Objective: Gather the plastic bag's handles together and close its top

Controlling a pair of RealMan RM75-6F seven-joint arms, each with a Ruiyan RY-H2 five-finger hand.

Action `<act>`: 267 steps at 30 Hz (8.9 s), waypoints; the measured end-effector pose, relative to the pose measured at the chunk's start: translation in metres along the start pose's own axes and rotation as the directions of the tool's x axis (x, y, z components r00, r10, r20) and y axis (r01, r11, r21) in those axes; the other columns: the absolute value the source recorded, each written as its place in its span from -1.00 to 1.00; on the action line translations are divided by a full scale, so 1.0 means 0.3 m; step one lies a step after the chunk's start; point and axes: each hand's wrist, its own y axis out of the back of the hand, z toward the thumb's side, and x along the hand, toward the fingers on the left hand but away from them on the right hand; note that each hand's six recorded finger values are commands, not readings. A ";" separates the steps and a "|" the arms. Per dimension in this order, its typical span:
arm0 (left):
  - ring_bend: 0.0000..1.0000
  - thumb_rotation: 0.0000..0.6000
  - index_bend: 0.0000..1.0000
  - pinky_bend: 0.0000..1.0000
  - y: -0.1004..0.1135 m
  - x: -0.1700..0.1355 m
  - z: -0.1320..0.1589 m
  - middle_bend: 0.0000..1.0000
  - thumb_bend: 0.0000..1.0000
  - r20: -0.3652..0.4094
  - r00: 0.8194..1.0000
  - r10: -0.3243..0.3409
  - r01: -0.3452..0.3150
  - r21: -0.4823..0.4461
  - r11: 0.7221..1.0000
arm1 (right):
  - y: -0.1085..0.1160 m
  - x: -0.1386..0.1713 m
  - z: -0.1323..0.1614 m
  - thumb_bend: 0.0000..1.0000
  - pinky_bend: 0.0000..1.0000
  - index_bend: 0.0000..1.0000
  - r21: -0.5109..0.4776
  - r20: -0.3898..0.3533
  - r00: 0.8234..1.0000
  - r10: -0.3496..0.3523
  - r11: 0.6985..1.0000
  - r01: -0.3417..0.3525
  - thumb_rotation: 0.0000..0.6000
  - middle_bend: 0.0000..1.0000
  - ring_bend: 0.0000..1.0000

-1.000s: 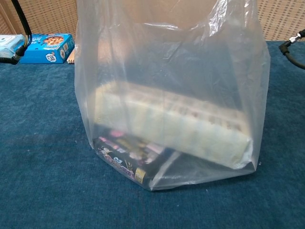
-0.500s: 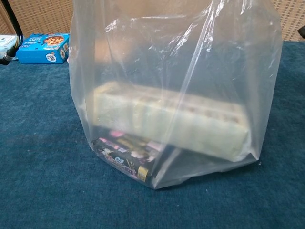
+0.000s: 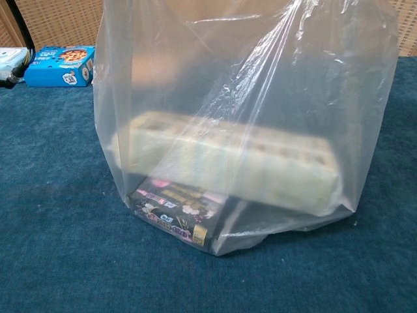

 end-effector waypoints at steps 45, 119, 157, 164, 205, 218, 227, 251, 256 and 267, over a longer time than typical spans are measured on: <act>-0.71 -1.00 -0.65 -0.74 -0.105 0.214 -0.064 -0.47 -0.48 -0.047 0.997 -0.055 0.060 0.114 0.992 | -0.068 0.044 0.115 -0.86 -0.81 -0.58 -0.006 -0.059 0.990 0.127 0.992 -0.127 0.81 -0.54 -0.74; -0.68 -1.00 -0.38 -0.67 -0.158 0.292 -0.051 -0.47 -0.49 -0.021 0.984 -0.176 0.174 -0.094 0.980 | -0.214 -0.079 0.021 -0.86 -0.82 -0.59 0.136 0.059 0.965 0.257 0.955 -0.263 0.82 -0.55 -0.75; -0.68 -1.00 -0.38 -0.66 -0.127 0.242 0.001 -0.47 -0.49 0.038 0.990 -0.135 0.139 -0.128 0.982 | -0.006 -0.024 -0.034 -0.86 -0.82 -0.64 0.190 0.059 0.974 0.218 0.956 -0.226 0.81 -0.57 -0.76; -0.68 -1.00 -0.38 -0.66 -0.117 0.234 -0.004 -0.47 -0.49 0.041 0.992 -0.120 0.125 -0.160 0.979 | 0.065 -0.011 -0.052 -0.84 -0.82 -0.64 0.232 0.058 0.985 0.163 0.957 -0.172 0.82 -0.57 -0.76; 0.10 -1.00 0.00 -0.13 -0.070 0.281 -0.019 0.19 -0.49 0.051 0.997 -0.055 0.075 -0.626 0.777 | 0.263 0.093 -0.097 -0.83 -0.82 -0.64 0.276 0.073 0.994 0.081 0.956 -0.098 0.82 -0.57 -0.76; -0.58 -1.00 -0.26 -0.74 -0.019 0.273 -0.029 -0.23 -0.48 0.039 0.998 0.046 -0.022 -0.470 0.882 | 0.273 0.101 -0.095 -0.84 -0.82 -0.64 0.261 0.066 0.995 0.081 0.961 -0.095 0.81 -0.57 -0.76; -0.78 -1.00 -0.42 -0.87 -0.009 0.274 -0.032 -0.41 -0.49 0.045 0.990 0.132 -0.109 -0.336 0.935 | 0.284 0.098 -0.092 -0.83 -0.82 -0.64 0.252 0.060 0.995 0.076 0.964 -0.089 0.82 -0.57 -0.76; -0.69 -1.00 -0.31 -0.67 -0.059 0.347 -0.005 -0.42 -0.44 0.155 0.962 0.223 -0.155 -0.362 0.919 | 0.312 0.093 -0.083 -0.83 -0.82 -0.64 0.228 0.047 0.997 0.065 0.971 -0.074 0.82 -0.57 -0.76; -0.51 -1.00 -0.01 -0.66 -0.064 0.337 0.013 -0.21 -0.44 0.184 0.960 0.213 -0.127 -0.391 0.912 | 0.316 0.090 -0.076 -0.83 -0.82 -0.64 0.221 0.042 0.997 0.065 0.973 -0.073 0.81 -0.57 -0.76; -0.27 -1.00 0.13 -0.48 -0.116 0.296 0.019 0.00 -0.42 0.220 0.970 0.099 -0.070 -0.135 0.988 | 0.302 0.048 -0.067 -0.83 -0.82 -0.64 0.214 0.034 0.997 0.065 0.974 -0.071 0.82 -0.57 -0.76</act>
